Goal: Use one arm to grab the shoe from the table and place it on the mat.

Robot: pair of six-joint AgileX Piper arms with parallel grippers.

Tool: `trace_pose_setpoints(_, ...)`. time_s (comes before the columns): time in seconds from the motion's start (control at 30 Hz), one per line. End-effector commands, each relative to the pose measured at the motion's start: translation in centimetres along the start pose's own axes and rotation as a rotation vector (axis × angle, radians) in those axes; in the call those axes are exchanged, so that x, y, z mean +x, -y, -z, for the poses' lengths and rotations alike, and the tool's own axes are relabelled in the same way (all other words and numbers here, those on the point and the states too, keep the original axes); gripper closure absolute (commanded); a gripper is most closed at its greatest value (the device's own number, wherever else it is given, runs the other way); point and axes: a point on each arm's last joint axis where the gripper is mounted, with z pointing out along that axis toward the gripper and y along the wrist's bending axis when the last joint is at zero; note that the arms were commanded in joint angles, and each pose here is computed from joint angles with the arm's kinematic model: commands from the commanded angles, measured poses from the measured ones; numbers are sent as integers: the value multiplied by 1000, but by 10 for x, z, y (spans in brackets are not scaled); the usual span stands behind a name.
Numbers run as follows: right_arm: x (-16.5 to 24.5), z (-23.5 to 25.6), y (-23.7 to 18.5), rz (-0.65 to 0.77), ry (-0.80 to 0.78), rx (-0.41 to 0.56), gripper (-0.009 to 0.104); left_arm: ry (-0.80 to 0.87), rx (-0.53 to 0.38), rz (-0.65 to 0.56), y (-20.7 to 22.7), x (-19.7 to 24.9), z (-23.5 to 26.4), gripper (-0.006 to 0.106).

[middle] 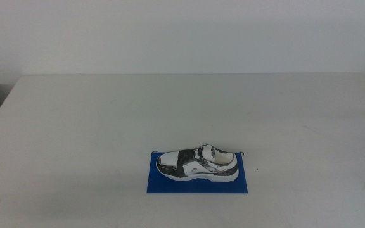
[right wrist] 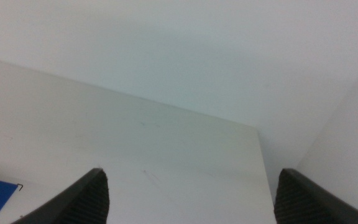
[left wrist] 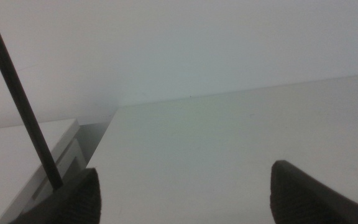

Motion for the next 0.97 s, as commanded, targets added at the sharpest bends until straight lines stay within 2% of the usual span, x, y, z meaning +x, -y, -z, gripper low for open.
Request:
trace_pose_setpoints(0.0, 3, 15, 1, 12, 144, 45, 26, 83, 0, 14, 0, -6, 1, 7)
trace_pose_setpoints(0.3, 63, 29, -12, 6, 255, 66, 26, 83, 0, 14, 0, -6, 1, 7)
trace_pose_setpoints(0.8, 127, 8, -25, 8, 71, 28, 26, 83, 0, 14, 0, -6, 1, 7)
trace_pose_setpoints(0.93, 130, 8, -26, 8, 45, 22, 26, 83, 0, 14, 0, -6, 1, 7)
